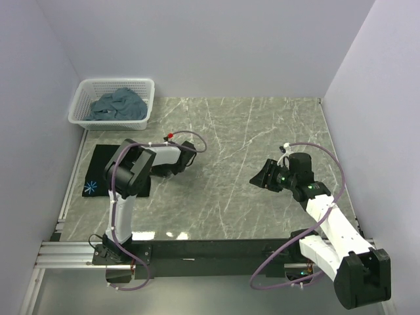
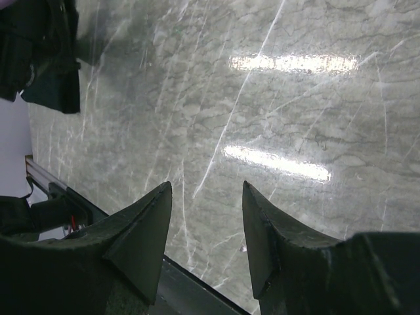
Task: Fold and stack the t-shirts
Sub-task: Neatly place the folded tshirt to the corner
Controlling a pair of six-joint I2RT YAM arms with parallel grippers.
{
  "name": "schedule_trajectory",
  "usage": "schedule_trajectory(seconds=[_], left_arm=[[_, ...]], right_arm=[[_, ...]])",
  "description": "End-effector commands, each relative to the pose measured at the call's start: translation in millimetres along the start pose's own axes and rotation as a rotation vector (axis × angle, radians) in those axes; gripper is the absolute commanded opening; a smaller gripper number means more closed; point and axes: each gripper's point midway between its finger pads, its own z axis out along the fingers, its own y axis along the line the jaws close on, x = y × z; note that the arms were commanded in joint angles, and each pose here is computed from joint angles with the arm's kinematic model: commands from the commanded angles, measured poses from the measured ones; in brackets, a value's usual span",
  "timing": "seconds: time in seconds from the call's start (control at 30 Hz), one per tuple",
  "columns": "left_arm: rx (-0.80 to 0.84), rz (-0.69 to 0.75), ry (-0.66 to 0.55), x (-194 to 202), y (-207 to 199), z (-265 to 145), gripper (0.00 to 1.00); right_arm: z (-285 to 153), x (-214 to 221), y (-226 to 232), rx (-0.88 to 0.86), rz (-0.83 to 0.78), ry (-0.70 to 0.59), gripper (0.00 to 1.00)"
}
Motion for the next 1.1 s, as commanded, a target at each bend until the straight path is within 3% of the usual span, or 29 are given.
schedule_trajectory(seconds=[0.0, 0.27, 0.6, 0.77, 0.9, 1.07], left_arm=[[-0.015, 0.02, -0.044, -21, 1, 24, 0.01], [-0.021, 0.039, -0.09, -50, 19, 54, 0.01], [-0.031, 0.105, -0.045, -40, 22, 84, 0.01], [-0.044, 0.041, -0.034, -38, 28, 82, 0.02], [-0.046, -0.024, -0.042, -47, 39, 69, 0.11], [-0.06, -0.02, -0.02, -33, 43, 68, 0.33]], right_arm=[[0, -9, 9, -0.028, -0.031, -0.025, 0.54], [1, -7, 7, -0.022, -0.023, -0.02, 0.54], [-2, -8, 7, -0.012, -0.02, -0.025, 0.54], [-3, -8, 8, -0.017, -0.016, -0.03, 0.54], [-3, -8, 9, -0.025, -0.018, -0.033, 0.54], [-7, -10, 13, -0.036, -0.022, -0.046, 0.54]])
